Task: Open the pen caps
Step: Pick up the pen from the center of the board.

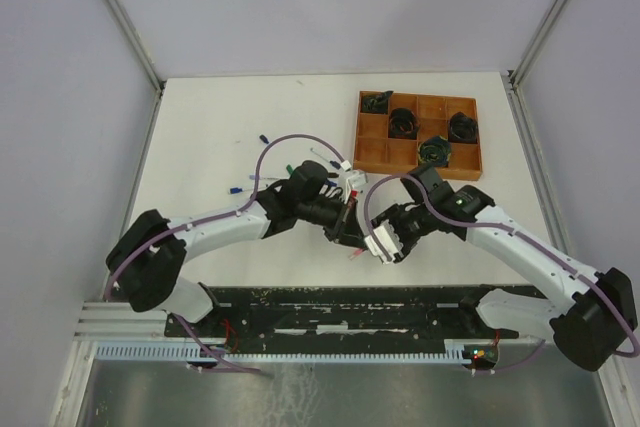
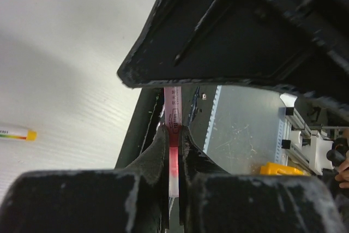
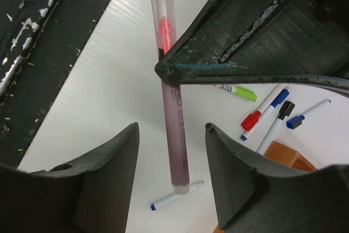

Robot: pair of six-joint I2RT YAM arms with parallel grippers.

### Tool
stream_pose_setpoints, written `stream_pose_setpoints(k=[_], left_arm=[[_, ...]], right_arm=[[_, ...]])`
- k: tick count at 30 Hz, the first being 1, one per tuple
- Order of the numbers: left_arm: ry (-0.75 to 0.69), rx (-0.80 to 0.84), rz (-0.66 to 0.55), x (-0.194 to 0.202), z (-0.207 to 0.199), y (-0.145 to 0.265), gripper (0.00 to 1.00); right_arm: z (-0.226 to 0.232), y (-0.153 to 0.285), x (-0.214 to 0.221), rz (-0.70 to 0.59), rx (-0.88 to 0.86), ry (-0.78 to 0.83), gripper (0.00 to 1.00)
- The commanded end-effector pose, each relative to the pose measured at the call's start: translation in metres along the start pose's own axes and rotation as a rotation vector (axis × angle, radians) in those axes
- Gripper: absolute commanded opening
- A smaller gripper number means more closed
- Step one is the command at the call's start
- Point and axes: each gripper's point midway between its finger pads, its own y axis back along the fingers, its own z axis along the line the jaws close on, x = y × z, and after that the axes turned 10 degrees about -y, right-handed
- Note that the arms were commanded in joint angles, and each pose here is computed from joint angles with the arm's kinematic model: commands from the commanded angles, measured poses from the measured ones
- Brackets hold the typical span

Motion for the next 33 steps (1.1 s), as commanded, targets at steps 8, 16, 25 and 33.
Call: stream_pose_setpoints(k=[8, 16, 25, 33], left_arm=[[-0.048, 0.100, -0.046, -0.026, -0.017, -0.003, 0.03], [-0.035, 0.038, -0.149, -0.046, -0.021, 0.008, 0.45], [-0.038, -0.190, -0.561, -0.079, -0.016, 0.071, 0.66], [0.211, -0.085, -1.258, -0.096, -0.029, 0.176, 0.72]], right_arm=[[-0.005, -0.007, -0.002, 0.043, 0.022, 0.090, 0.35], [-0.002, -0.002, -0.007, 0.032, 0.028, 0.070, 0.02], [-0.007, 0.027, -0.021, -0.052, 0.077, -0.138, 0.02], [-0.064, 0.064, -0.056, -0.247, 0.262, -0.795, 0.01]])
